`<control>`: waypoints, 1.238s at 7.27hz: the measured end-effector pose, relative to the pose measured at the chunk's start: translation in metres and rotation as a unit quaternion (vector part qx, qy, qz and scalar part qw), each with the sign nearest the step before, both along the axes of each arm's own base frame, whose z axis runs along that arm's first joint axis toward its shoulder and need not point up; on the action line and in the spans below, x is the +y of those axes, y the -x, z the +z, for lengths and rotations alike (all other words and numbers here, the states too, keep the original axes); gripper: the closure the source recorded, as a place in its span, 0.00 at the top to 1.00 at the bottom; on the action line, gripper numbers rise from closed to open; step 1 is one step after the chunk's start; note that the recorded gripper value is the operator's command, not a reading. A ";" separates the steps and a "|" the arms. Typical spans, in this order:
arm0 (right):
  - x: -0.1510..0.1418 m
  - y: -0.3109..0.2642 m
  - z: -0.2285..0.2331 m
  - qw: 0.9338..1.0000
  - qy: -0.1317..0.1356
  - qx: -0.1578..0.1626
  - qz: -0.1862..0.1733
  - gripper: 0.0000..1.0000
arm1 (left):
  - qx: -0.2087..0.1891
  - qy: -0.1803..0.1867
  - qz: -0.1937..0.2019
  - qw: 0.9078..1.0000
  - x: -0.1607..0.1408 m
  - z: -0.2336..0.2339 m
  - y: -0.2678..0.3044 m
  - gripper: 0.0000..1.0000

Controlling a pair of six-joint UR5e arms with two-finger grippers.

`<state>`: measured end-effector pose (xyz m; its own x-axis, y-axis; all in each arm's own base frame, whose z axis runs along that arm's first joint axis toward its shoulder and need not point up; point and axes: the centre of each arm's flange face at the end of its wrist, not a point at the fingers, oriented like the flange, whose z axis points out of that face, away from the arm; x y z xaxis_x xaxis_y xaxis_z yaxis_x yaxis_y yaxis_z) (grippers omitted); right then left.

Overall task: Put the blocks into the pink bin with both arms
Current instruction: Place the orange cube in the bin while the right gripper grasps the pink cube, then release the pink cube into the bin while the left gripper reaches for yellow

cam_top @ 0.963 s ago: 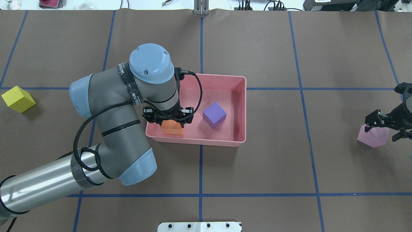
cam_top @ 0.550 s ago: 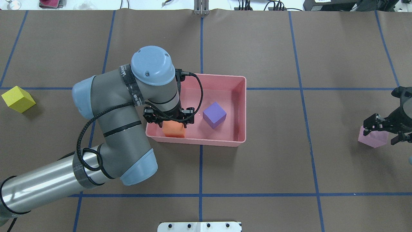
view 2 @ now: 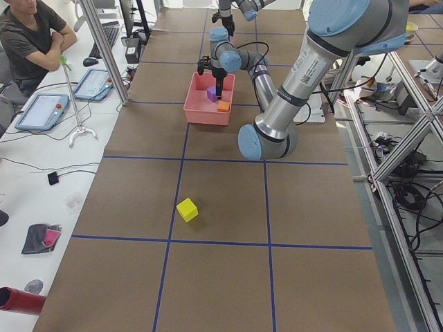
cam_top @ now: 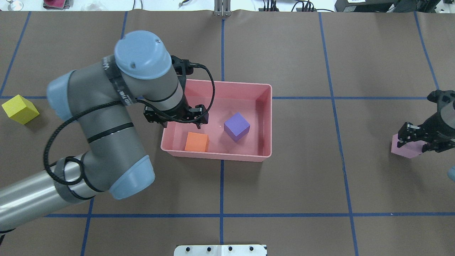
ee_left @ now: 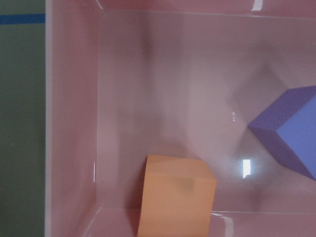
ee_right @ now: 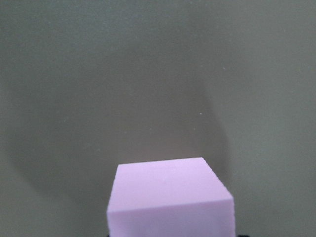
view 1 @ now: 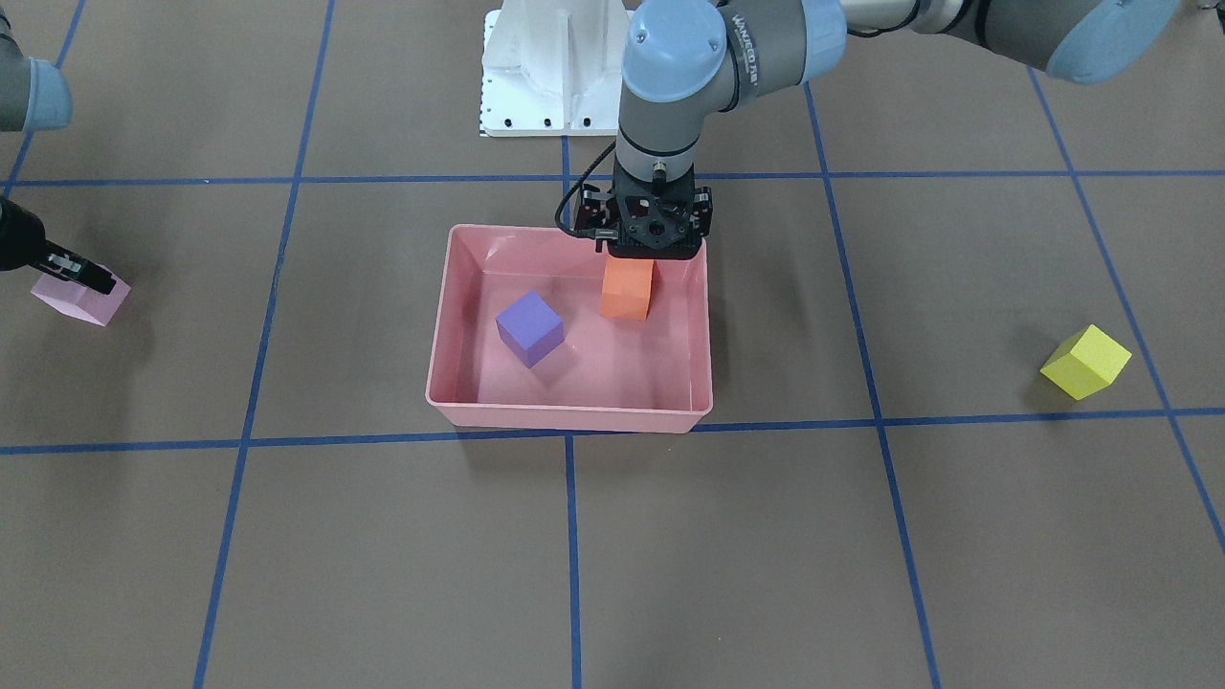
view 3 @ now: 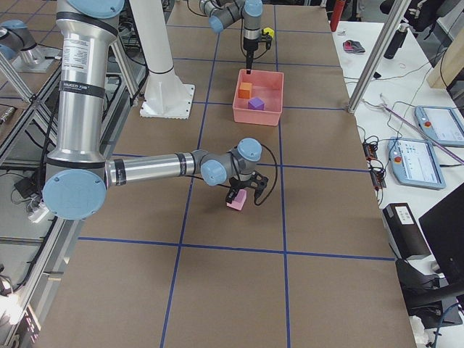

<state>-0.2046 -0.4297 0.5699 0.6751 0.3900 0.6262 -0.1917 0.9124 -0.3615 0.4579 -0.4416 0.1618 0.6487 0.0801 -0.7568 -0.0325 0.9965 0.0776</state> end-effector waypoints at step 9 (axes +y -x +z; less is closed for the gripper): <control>-0.003 0.267 -0.427 0.991 0.040 -0.042 0.122 0.00 | -0.089 -0.146 0.123 0.978 -0.157 0.309 0.323 0.99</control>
<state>-0.4711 -0.4330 0.1431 0.5005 0.5864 0.6369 -0.3699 0.8100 -0.4551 0.1353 -0.5985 0.4706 0.7022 0.4450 -0.5558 -0.3065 0.8935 0.3282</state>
